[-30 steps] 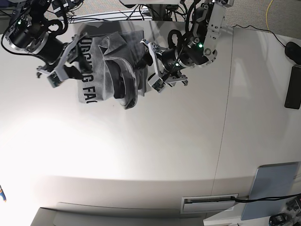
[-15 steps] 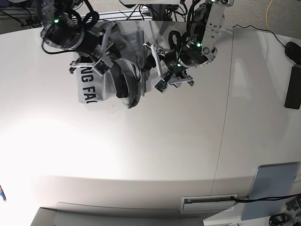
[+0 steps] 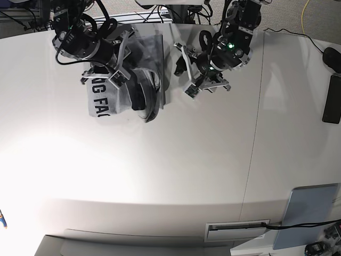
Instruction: Fold the T-shirt properly
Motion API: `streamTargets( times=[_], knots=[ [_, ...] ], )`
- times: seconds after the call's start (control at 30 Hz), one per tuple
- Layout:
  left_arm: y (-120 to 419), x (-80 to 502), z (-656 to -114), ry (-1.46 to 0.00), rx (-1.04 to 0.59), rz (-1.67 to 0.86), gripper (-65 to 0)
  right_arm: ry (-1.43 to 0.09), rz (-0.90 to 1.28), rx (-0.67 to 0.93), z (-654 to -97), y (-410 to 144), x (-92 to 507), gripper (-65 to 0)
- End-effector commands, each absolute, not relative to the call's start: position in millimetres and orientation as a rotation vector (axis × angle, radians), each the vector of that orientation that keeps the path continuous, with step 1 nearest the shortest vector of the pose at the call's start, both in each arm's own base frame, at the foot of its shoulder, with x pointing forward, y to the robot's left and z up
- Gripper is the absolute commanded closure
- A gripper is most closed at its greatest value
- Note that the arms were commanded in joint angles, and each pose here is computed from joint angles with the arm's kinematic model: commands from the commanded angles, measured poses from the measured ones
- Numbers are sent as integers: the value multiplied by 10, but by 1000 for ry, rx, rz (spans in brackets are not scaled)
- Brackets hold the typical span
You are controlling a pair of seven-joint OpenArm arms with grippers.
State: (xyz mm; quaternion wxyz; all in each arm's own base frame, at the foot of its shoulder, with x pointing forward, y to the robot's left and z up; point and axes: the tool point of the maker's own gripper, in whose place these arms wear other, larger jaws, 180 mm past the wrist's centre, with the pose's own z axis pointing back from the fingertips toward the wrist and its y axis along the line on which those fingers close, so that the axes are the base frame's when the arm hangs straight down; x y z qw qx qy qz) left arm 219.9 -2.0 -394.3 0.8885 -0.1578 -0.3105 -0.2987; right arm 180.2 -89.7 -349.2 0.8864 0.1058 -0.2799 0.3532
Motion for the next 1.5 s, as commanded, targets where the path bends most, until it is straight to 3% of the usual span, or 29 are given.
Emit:
streamTargets(
  times=[0.0, 0.13, 0.23, 0.27, 0.47, 0.6, 0.93, 1.1, 1.37, 1.47],
  knots=[
    [-42, 2268, -3849, -687, -338, -618, -335, -605, 736, 230, -3442, -875, 1833, -189],
    [89, 2333, -3850, -693, -314, -584, -335, -593, 732, 255, -3451, -848, 1803, -162],
    [266, 2409, -3850, -701, -284, -537, -335, -603, 746, 282, -3416, -796, 1789, -21],
    [329, 2436, -3845, -705, -278, -517, -335, -611, 765, 296, -3385, -760, 1777, 0],
    [691, 2555, -3790, -732, -274, -405, -335, -737, 860, 465, -2940, -394, 1680, 0],
    [871, 2601, -3757, -749, -266, -357, -335, -734, 884, 584, -2839, -241, 1552, 0],
    [922, 2600, -3743, -753, -272, -365, -335, -695, 930, 611, -2864, -216, 1450, 0],
    [922, 2600, -3743, -753, -272, -365, -335, -710, 917, 723, -2744, -96, 1373, 0],
    [922, 2600, -3743, -753, -272, -365, -335, -721, 908, 790, -2661, -32, 1332, -165],
    [922, 2600, -3742, -753, -272, -365, -335, -719, 910, 784, -2670, -41, 1334, -175]
  ],
)
